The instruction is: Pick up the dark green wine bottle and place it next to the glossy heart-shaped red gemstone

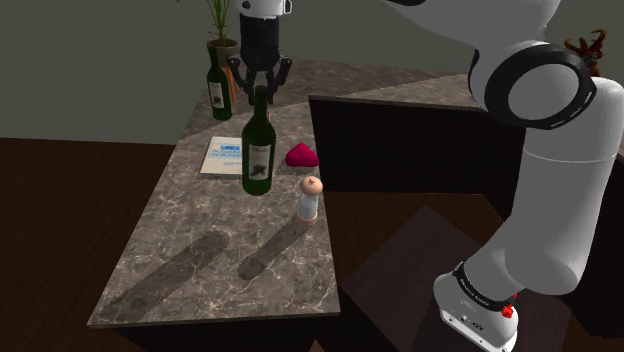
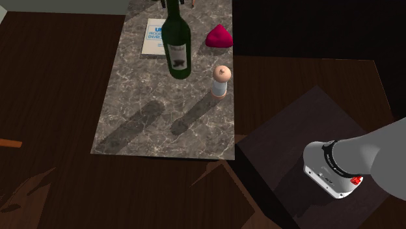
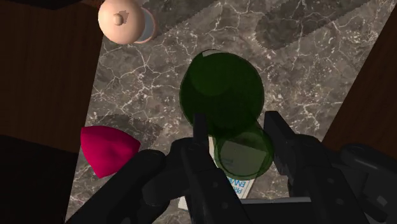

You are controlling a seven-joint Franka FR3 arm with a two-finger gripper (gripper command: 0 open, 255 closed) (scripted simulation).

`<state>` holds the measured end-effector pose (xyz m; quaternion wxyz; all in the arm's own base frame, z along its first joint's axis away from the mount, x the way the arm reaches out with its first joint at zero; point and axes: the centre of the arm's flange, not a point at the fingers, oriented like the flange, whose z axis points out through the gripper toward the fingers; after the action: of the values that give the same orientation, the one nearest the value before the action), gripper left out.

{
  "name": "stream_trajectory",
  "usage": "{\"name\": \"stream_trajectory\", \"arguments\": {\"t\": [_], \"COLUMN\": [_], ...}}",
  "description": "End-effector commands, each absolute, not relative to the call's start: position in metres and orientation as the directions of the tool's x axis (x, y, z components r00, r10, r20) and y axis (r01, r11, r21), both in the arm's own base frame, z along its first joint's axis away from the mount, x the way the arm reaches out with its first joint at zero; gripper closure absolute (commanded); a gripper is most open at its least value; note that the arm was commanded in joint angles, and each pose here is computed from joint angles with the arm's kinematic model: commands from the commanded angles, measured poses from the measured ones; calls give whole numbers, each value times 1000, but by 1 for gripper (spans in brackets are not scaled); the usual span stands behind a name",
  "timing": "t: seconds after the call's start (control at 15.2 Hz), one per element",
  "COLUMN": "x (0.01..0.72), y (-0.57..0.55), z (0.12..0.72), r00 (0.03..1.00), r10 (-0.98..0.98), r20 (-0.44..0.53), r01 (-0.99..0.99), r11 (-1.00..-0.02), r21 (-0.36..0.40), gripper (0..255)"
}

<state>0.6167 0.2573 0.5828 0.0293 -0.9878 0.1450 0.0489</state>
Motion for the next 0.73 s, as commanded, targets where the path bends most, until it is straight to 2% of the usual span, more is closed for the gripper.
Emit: {"name": "stream_trajectory", "arguments": {"t": [0.0,0.66], "x": [631,689], "y": [233,130], "z": [580,575], "r00": [954,954], "r10": [-282,-282], "r20": [-104,-104], "r01": [-288,-288], "r11": [-957,-957], "r21": [-45,-45], "gripper": [255,255]}}
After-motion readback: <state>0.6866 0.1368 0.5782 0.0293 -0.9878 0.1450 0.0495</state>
